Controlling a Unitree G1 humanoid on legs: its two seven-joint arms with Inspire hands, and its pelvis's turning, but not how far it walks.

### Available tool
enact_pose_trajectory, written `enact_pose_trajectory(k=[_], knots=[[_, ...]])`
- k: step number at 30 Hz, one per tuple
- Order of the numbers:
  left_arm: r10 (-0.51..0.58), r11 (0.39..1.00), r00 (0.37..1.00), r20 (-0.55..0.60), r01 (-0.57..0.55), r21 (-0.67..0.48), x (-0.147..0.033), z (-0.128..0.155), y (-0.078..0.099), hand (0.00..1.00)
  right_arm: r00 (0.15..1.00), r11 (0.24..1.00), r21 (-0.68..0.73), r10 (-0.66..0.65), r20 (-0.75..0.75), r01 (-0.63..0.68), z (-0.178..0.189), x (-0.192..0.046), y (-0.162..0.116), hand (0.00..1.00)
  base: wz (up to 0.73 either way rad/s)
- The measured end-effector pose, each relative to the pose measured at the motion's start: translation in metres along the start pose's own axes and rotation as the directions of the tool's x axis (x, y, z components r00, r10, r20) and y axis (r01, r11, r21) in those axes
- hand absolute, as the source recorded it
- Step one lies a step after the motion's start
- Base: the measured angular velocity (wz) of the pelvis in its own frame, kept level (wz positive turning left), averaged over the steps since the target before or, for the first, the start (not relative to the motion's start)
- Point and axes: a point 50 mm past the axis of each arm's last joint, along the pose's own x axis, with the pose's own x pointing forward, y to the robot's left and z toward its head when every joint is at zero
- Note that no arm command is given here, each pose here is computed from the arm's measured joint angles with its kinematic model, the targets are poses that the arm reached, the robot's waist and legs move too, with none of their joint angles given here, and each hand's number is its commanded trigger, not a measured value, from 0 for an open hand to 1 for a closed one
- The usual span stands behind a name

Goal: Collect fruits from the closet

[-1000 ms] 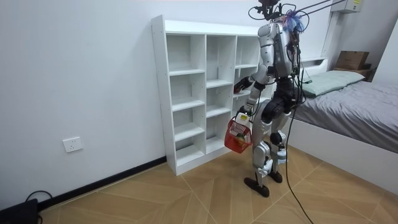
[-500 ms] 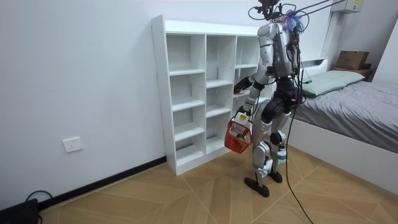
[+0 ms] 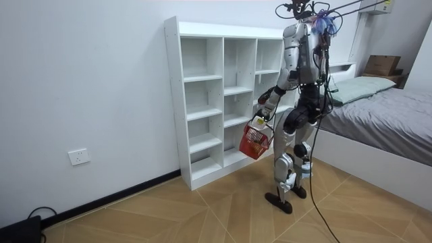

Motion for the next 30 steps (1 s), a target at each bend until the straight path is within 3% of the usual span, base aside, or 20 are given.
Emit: enact_pose_trajectory(k=[13, 30], knots=[[-0.061, 0.998, 0.998, 0.022, 0.06, 0.01, -0.004, -0.003, -0.012, 1.0, 0.947, 0.946, -0.054, 0.316, -0.052, -0.318, -0.034, -0.044, 0.052, 1.0, -0.03], [-0.057, 0.998, 0.998, 0.01, 0.056, 0.026, -0.007, -0.01, -0.008, 1.0, 0.891, 0.887, -0.093, 0.445, -0.094, -0.453, -0.047, -0.06, 0.064, 1.0, 0.0]])
